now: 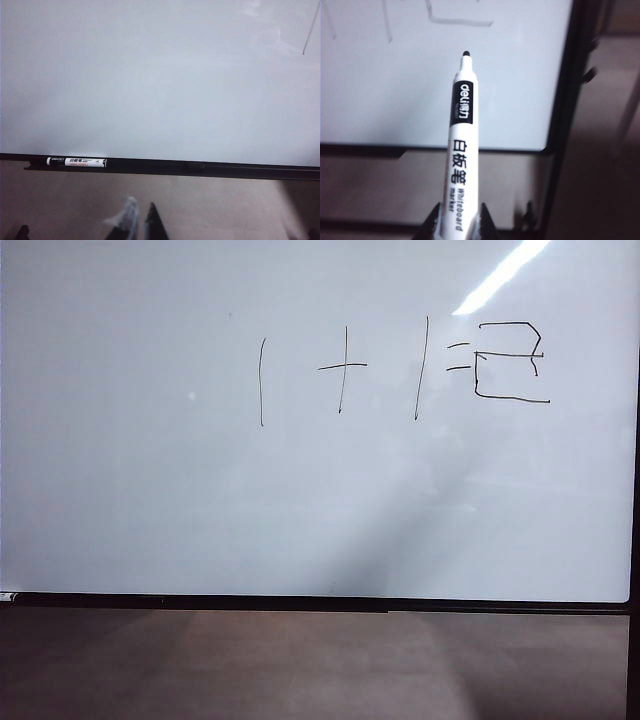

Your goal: Reach to the right to find the marker pen, pick it up, and write the answer to the math problem on the whiteboard.

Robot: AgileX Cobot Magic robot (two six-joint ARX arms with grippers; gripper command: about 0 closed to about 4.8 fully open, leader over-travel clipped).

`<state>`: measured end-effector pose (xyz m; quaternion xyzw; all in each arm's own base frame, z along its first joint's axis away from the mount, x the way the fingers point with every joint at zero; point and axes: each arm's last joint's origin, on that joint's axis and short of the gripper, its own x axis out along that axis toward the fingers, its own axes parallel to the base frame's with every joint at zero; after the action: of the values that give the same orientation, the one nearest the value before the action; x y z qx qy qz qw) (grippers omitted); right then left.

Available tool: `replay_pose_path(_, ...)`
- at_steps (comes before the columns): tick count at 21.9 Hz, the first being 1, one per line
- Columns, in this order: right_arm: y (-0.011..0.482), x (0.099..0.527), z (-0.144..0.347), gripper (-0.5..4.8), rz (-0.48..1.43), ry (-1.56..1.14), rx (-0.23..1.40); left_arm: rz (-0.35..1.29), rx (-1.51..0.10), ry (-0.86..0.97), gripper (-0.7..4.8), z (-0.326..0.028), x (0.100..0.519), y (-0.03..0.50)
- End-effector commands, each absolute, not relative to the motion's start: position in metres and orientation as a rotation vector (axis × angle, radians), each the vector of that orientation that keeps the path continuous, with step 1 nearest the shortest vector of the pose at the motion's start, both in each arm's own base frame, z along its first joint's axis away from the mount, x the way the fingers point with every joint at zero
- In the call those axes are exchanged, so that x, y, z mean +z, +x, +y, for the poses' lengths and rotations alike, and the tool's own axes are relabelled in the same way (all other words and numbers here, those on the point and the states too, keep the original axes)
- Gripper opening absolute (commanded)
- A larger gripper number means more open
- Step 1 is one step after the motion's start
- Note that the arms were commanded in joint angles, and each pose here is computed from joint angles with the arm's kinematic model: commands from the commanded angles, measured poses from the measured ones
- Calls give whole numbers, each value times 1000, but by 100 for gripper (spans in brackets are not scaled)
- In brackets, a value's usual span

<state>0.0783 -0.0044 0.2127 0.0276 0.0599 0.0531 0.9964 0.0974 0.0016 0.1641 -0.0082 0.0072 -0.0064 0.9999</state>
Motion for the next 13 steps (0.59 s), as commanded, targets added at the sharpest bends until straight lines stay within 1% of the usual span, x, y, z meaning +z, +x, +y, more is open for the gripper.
replay_pose_path(1, 81, 201, -7, -6, 91, 50, 68, 2, -16, -15, 27, 2, 166, 97)
replay_pose_path(5, 87, 185, -6, -5, 106, 53, 76, 2, -16, -15, 27, 2, 166, 97)
replay_pose_path(13, 97, 158, 1, -6, 68, 40, 126, 2, -16, -15, 27, 2, 166, 97)
